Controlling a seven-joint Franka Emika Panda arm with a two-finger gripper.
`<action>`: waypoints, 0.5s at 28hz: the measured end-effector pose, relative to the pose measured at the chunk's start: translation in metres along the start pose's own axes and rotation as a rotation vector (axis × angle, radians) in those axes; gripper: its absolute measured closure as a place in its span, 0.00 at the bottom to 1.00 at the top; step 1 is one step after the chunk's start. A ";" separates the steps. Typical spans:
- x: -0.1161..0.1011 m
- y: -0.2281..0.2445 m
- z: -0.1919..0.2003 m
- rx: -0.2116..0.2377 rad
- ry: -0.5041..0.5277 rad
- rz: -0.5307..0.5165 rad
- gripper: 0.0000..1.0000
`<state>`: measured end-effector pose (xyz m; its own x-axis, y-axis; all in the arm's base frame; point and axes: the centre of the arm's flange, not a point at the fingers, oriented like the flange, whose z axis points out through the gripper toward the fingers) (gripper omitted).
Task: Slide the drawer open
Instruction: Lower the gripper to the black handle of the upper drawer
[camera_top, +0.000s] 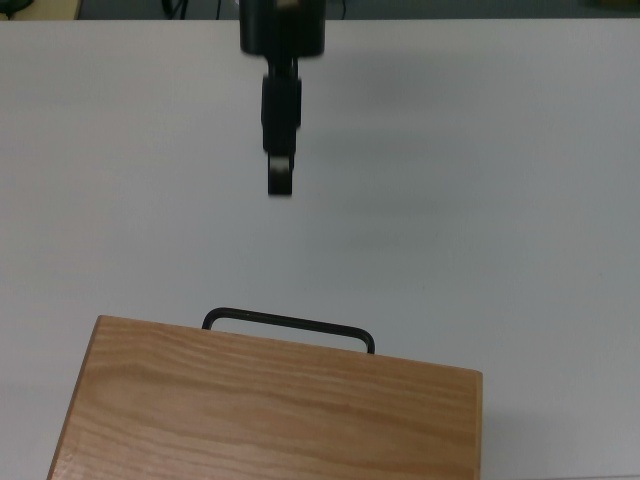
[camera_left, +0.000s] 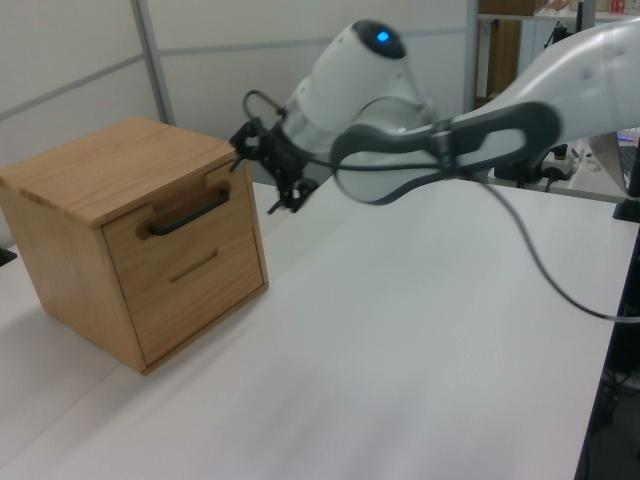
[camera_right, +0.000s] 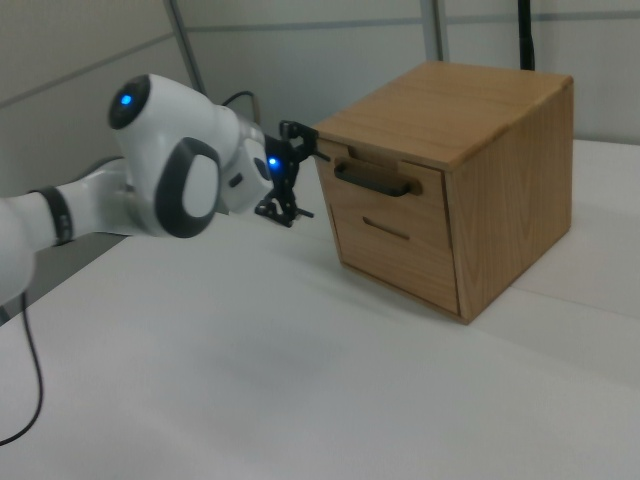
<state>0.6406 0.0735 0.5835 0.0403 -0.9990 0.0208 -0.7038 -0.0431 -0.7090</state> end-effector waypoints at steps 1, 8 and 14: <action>0.000 -0.003 0.009 0.007 0.000 -0.005 0.03; 0.000 -0.017 0.066 0.041 0.016 -0.065 0.03; -0.001 -0.020 0.092 0.064 0.023 -0.096 0.05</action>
<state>0.7200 0.0766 0.5323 0.0889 -0.9904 0.1063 -0.6508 -0.1385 -0.7465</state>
